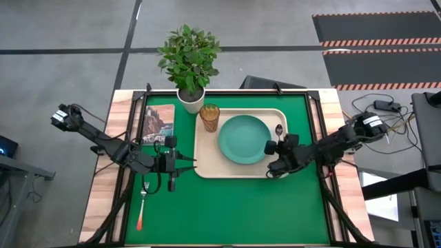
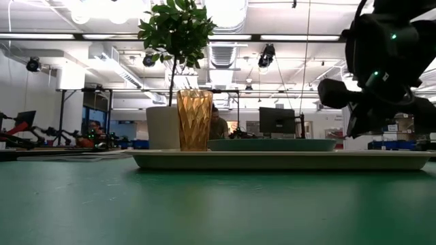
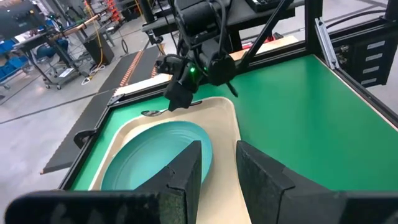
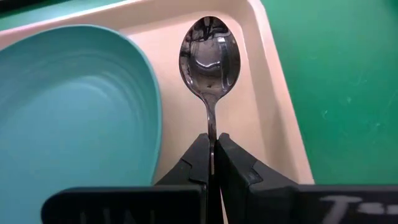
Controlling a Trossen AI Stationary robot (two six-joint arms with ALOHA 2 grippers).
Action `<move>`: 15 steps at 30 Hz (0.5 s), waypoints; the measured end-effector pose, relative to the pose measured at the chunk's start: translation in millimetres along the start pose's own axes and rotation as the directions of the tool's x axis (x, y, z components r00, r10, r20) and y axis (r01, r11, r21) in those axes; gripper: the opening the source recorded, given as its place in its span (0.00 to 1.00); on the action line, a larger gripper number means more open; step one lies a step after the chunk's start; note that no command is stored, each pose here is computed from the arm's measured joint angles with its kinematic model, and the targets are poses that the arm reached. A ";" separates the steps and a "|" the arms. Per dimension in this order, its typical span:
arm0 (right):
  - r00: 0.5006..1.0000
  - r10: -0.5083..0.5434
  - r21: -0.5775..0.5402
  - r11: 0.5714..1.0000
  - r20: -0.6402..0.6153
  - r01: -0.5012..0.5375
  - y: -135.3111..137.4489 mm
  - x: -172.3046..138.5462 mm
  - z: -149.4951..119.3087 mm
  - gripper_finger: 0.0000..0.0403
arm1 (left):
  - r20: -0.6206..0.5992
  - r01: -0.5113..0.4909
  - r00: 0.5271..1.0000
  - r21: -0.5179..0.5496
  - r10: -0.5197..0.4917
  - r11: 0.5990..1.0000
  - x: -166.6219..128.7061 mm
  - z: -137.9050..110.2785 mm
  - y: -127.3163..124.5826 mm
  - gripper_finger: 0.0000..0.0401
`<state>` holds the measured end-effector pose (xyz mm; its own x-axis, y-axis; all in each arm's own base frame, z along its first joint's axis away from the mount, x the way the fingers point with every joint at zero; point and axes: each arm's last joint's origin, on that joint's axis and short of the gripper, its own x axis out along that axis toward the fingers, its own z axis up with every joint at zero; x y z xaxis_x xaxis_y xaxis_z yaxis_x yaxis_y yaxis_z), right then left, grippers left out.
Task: Pick and place plate/cup/fork/spoon on tray
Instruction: Put the black spoon on the white serving tray beside the blue plate
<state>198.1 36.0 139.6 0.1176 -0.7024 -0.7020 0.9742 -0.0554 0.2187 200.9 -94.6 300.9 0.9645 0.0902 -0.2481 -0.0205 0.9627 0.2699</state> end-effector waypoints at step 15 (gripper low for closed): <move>0.998 -0.051 -0.121 0.991 -0.020 0.048 2.9 13.0 -1.2 0.03 | 0.000 0.000 1.000 0.000 0.000 1.000 0.0 0.0 0.0 0.21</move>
<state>202.7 27.6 130.2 0.0714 -0.6840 -0.7260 0.9949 -0.0031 0.1008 200.9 -94.7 300.9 0.9646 0.0901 -0.2478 -0.0206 0.9627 0.2697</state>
